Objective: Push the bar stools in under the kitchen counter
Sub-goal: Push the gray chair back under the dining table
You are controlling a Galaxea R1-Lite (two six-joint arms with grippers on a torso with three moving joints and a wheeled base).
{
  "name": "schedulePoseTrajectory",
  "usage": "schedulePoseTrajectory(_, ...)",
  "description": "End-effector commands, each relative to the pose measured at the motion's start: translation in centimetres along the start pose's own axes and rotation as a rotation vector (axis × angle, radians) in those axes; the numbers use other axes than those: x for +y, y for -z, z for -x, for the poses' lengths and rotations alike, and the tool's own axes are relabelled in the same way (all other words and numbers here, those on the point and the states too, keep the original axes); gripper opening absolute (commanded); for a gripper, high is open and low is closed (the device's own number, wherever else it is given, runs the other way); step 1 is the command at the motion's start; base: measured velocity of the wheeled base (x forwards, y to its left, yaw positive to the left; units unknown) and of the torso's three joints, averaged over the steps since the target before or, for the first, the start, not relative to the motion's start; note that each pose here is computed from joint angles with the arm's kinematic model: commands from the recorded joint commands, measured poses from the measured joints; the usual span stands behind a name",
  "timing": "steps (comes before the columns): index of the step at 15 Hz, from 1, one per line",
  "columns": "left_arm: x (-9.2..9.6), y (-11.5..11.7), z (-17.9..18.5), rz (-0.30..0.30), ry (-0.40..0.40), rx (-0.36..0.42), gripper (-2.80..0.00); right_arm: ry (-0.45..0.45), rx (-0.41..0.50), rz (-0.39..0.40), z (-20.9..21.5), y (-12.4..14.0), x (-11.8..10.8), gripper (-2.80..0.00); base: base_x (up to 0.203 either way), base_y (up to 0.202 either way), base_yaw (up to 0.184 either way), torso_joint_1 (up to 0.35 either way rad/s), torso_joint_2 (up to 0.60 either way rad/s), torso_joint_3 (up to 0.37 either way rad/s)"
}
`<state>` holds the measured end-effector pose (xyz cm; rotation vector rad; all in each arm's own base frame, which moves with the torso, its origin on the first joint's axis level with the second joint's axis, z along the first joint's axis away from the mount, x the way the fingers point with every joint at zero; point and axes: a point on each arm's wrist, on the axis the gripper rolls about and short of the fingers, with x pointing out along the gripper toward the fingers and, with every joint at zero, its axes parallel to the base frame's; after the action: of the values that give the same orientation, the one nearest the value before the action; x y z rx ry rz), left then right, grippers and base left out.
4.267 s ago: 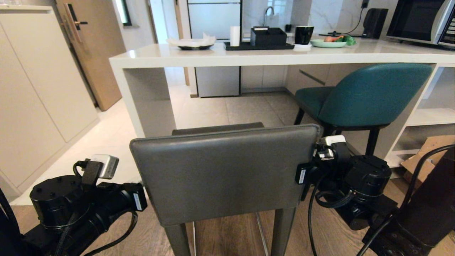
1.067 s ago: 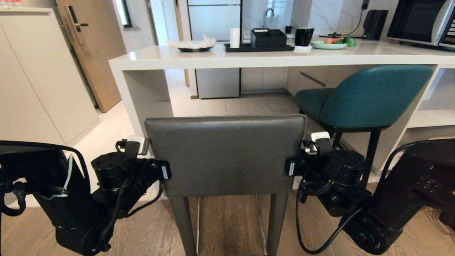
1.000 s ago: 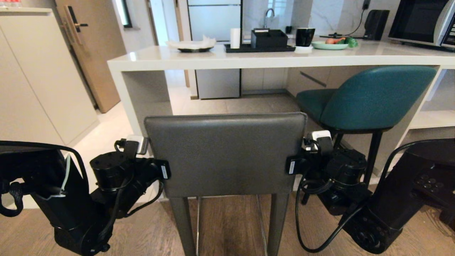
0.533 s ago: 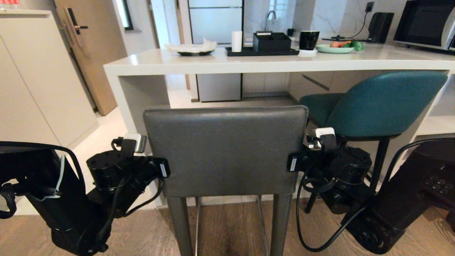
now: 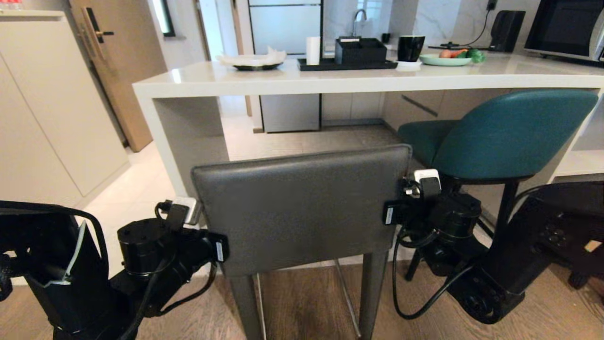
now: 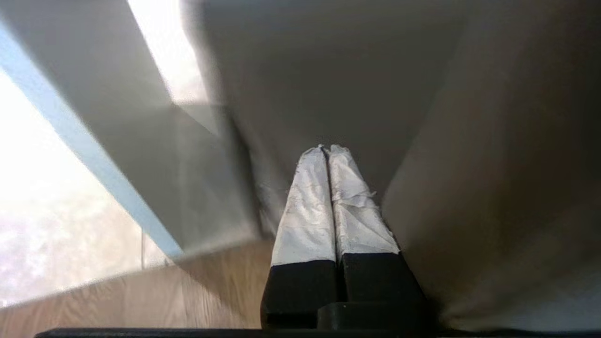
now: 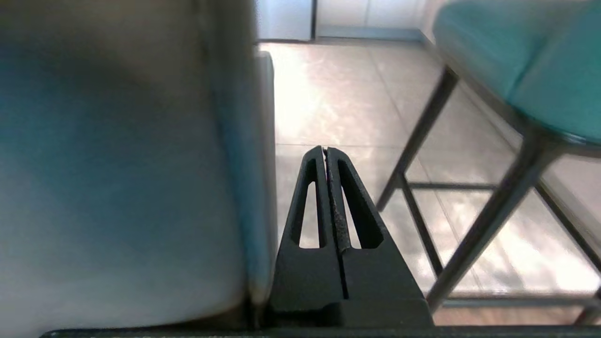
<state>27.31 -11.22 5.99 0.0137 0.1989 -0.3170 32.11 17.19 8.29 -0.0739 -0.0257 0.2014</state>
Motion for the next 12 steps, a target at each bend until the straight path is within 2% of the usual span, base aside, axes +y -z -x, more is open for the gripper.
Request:
schedulePoseTrajectory(1,-0.1,-0.4,0.2,0.006,0.007,-0.028,-2.8,-0.019,0.007,0.008,-0.5,0.8,0.5,-2.8,0.0,0.0,0.0,0.0,0.0,0.0)
schedulePoseTrajectory(4,-0.2,-0.5,-0.5,0.004,0.005,-0.04,-2.8,-0.015,-0.003,0.01,-0.9,0.5,0.5,-2.8,0.0,0.0,0.0,0.0,0.0,0.0)
schedulePoseTrajectory(12,2.9,-2.1,-6.0,0.005,-0.092,-0.18,-2.8,-0.027,-0.009,0.009,1.3,-0.6,0.1,-2.8,0.0,0.0,0.0,0.0,0.0,0.0)
